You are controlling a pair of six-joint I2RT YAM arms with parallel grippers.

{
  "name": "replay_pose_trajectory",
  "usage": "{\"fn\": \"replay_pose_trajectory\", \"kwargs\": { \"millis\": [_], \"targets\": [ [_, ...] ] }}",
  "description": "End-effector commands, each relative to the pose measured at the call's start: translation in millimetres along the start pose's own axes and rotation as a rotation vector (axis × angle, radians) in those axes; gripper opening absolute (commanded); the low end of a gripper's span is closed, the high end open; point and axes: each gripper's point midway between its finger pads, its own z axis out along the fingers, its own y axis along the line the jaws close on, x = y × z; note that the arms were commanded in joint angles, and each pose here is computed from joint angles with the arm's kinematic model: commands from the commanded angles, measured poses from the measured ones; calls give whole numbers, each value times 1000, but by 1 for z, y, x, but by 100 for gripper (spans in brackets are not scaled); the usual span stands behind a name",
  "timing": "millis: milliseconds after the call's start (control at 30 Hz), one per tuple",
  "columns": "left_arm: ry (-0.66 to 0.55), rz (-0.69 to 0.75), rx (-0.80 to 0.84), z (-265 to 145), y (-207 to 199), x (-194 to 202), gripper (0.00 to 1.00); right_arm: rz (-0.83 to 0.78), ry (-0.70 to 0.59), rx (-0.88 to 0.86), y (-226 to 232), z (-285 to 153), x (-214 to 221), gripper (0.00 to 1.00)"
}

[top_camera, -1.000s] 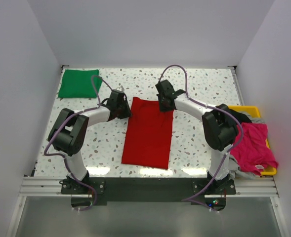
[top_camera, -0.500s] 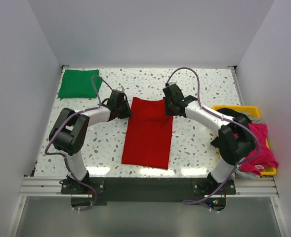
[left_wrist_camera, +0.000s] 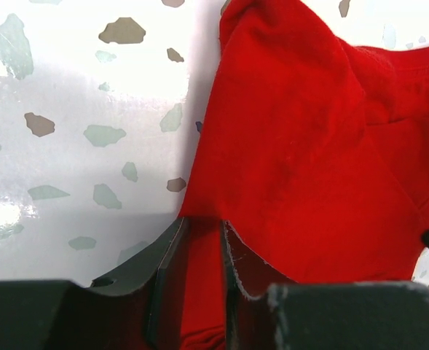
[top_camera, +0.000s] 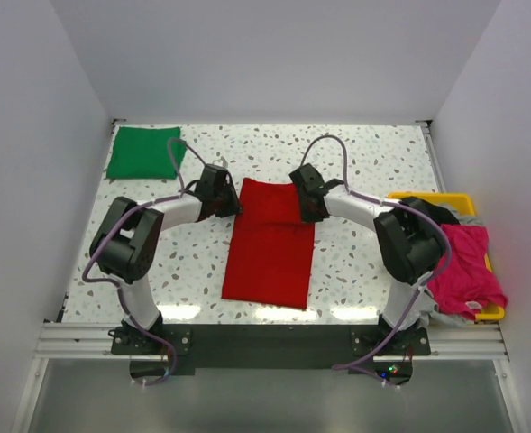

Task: Fold and stack the t-shirts
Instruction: Fold the tshirt

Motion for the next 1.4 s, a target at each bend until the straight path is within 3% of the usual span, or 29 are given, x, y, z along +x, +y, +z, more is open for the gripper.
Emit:
{"fn": "replay_pose_trajectory", "kwargs": {
  "millis": [0, 267, 600, 900, 1033, 1167, 1367],
  "targets": [
    [-96, 15, 82, -20, -26, -37, 29, 15, -35, 27, 0, -2, -17, 2],
    [-113, -9, 128, -60, -30, -29, 35, 26, -10, -19, 7, 3, -16, 15],
    [-112, -53, 135, -93, -9, 6, 36, 76, 80, -90, 9, 35, -8, 15],
    [-87, -59, 166, -88, -6, 20, 37, 130, 98, -139, 7, 64, -42, 16],
    [-53, -66, 183, -90, -2, 37, 38, 154, 56, -201, 12, 43, -62, 30],
    [-40, -67, 215, -101, -3, 48, 40, 191, -8, -229, 6, 0, -85, 53],
    [-13, -47, 234, -120, -6, 77, 48, 264, -57, -278, -7, -62, -73, 63]
  ]
}}
